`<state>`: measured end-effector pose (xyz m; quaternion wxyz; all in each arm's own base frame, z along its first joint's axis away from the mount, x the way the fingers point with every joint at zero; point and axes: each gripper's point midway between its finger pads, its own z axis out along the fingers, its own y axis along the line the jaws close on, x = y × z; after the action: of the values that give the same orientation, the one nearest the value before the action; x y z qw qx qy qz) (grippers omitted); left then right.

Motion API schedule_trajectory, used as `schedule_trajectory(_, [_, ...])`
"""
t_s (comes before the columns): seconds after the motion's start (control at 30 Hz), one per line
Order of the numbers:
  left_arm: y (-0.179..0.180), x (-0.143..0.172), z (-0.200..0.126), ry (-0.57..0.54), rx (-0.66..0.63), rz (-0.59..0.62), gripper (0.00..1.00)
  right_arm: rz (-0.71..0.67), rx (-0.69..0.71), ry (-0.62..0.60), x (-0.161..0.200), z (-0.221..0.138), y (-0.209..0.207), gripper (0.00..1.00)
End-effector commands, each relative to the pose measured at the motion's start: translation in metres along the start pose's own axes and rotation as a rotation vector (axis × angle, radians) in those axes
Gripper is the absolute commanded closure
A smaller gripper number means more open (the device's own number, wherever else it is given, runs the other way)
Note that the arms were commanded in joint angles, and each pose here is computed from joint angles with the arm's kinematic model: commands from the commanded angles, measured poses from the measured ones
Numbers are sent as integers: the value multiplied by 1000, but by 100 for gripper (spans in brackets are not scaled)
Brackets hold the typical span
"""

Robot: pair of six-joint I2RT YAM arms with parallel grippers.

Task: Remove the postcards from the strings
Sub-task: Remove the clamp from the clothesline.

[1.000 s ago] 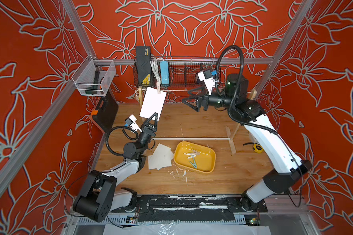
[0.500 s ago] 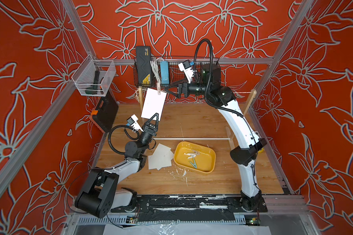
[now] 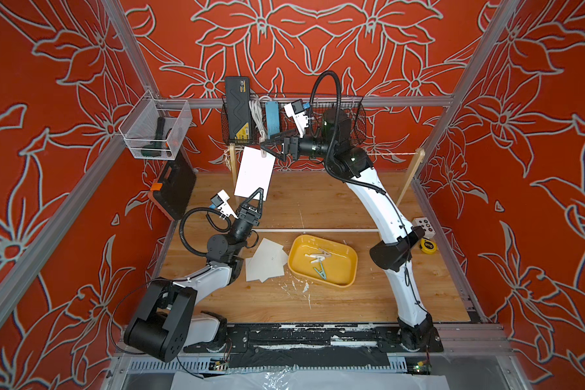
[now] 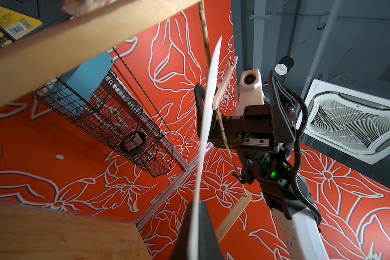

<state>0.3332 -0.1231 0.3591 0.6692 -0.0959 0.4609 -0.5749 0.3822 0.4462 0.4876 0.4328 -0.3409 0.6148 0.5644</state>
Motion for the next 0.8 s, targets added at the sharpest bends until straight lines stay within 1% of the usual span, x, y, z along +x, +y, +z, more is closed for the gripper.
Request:
schedule_trajectory(0.0, [-12,-4,4,-3,47,1,100,2,-54,-31,-4,10,8,2])
schedule_trajectory(0.2, [-12,-3,4,3,49,3,100,7,-114,-45,-1,20,17,7])
schedule_trajectory(0.4, [-11,-2,3,4,48,-8,100,6,-175,-64,-6,22,29,14])
schedule_trajectory(0.5, [-10,-2,3,5,46,-12,100,3,-204,-65,-7,22,34,19])
schedule_trajectory(0.77, [-12,-2,4,4,53,-16,100,1,-194,-51,-3,23,31,33])
